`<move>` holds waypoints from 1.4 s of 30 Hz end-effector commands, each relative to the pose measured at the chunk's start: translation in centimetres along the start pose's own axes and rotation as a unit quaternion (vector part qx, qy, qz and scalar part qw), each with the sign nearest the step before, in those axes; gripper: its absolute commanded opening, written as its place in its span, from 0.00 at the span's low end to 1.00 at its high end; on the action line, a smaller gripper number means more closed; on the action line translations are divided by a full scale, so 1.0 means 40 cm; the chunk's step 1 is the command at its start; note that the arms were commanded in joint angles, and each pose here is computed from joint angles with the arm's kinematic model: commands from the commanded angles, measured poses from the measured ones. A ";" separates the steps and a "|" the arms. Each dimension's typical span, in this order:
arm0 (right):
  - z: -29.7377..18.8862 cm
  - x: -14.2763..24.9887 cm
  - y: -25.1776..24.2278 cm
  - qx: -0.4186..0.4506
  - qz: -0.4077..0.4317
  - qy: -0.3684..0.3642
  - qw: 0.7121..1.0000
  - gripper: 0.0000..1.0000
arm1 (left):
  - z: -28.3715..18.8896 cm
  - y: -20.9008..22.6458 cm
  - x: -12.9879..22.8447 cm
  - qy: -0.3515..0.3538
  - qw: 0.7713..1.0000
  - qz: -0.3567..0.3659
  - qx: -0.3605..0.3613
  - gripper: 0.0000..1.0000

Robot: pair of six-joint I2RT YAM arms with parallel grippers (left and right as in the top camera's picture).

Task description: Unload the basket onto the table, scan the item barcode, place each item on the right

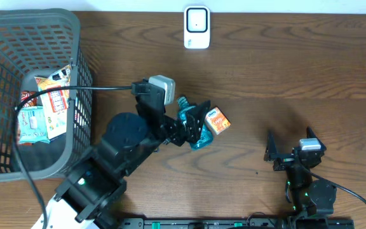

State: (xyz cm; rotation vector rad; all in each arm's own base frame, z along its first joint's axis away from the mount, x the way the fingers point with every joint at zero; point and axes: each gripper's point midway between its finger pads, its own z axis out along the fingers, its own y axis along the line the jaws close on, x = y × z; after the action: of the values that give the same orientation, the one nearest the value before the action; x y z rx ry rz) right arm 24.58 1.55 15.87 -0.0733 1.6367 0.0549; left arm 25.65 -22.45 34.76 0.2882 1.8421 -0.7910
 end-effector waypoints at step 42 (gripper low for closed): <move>0.000 0.004 -0.001 0.001 -0.007 0.003 1.000 0.99 | -0.467 0.883 -0.071 -0.121 0.724 -0.290 -0.614 0.98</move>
State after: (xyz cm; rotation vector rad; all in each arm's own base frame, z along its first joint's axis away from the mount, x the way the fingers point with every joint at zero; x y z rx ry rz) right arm 24.58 1.55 15.87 -0.0733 1.6367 0.0549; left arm 30.43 16.82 29.79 -1.2116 1.7248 0.3260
